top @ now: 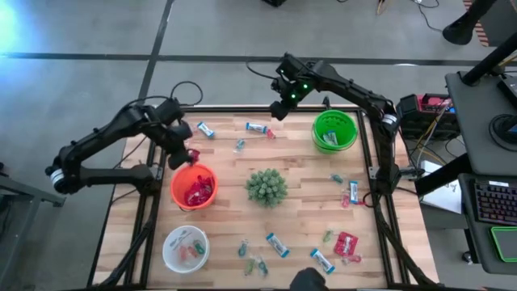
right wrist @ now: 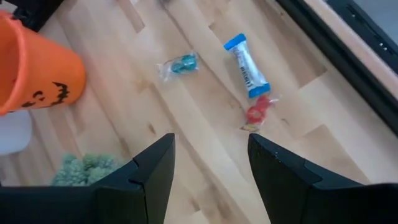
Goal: Sort candy
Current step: Put the red candy into the orange bucket, then put the green gummy into the white bucket
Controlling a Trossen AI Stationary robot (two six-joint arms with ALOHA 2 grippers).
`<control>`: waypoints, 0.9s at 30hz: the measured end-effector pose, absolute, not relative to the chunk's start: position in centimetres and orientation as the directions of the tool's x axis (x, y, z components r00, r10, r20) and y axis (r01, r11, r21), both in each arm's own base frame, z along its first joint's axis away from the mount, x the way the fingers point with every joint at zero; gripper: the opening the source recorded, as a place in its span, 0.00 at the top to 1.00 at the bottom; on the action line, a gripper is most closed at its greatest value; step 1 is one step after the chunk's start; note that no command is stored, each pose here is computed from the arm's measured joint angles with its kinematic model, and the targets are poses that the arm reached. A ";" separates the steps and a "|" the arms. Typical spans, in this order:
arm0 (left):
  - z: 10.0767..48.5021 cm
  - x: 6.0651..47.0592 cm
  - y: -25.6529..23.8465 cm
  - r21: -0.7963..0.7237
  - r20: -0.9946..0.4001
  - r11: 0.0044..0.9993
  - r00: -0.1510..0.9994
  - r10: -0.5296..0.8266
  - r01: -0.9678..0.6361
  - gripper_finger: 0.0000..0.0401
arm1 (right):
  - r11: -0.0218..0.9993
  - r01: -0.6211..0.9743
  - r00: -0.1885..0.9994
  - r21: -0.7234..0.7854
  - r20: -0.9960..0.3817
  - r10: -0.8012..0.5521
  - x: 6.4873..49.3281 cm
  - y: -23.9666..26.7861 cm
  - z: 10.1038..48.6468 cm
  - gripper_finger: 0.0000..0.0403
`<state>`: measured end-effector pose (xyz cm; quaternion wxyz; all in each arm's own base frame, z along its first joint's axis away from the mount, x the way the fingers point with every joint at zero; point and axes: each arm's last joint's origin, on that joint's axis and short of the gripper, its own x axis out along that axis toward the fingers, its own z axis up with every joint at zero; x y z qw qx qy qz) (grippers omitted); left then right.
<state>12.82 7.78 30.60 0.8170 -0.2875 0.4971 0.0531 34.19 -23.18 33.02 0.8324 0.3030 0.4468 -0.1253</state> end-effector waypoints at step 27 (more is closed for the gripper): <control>31.1 13.6 2.7 -0.443 -0.828 0.890 0.431 -0.360 -0.109 0.76 | 0.759 0.595 0.520 0.264 -0.846 -0.113 32.9 -13.4 39.3 0.52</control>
